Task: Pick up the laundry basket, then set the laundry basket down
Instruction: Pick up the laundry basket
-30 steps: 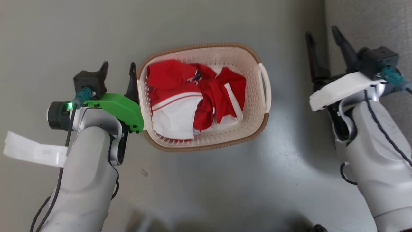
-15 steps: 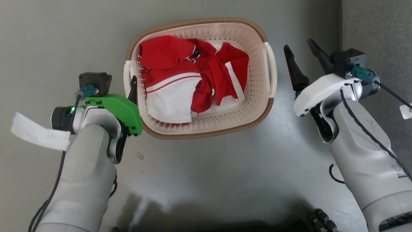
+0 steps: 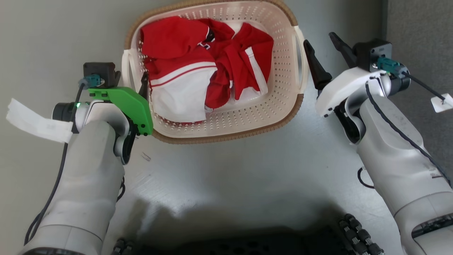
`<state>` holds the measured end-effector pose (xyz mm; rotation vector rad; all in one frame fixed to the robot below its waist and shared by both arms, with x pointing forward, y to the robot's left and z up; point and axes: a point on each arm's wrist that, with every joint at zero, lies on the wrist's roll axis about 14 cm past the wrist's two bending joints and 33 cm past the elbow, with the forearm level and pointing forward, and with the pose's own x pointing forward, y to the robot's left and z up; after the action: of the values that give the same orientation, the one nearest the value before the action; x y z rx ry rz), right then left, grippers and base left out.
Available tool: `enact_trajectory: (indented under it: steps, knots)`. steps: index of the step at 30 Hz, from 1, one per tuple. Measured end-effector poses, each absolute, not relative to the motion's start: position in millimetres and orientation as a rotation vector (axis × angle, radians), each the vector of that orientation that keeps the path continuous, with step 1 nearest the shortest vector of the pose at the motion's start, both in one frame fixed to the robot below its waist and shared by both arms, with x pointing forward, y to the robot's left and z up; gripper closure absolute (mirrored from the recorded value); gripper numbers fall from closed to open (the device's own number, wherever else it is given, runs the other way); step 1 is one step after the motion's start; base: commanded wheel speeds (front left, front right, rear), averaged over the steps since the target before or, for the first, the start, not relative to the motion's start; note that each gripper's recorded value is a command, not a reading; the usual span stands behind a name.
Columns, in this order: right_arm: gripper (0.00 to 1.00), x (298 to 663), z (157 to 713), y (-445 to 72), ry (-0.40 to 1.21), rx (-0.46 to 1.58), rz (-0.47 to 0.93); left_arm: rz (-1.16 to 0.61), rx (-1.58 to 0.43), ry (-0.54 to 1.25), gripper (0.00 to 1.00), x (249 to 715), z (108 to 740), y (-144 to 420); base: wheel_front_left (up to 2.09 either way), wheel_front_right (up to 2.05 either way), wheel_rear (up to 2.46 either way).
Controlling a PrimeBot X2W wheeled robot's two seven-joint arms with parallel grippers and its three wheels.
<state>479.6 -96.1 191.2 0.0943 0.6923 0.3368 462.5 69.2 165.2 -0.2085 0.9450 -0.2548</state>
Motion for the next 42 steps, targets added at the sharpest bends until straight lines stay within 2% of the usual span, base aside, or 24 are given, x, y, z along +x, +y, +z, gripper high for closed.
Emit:
enact_trajectory:
  steps: [15, 16, 17, 30, 42]
  knots:
    - [0.0, 460, 149, -93, 0.815, 0.084, 0.363, -0.238, -0.195, 1.058, 0.0, 447, 123, 75, 0.0, 0.0, 0.0]
    - [0.51, 459, 147, -92, 0.82, 0.085, 0.363, -0.235, -0.197, 1.065, 0.09, 446, 122, 75, 0.0, 0.0, 0.0]
    - [1.0, 457, 146, -92, 0.826, 0.086, 0.362, -0.23, -0.2, 1.07, 1.0, 445, 121, 76, 0.0, 0.0, 0.0]
    - [1.0, 456, 146, -82, 0.848, 0.105, 0.374, -0.234, -0.239, 1.058, 1.0, 448, 128, 68, 0.0, 0.0, 0.0]
    - [1.0, 450, 172, -89, 0.855, 0.108, 0.34, -0.245, -0.27, 1.037, 1.0, 451, 160, 64, 0.0, 0.0, 0.0]
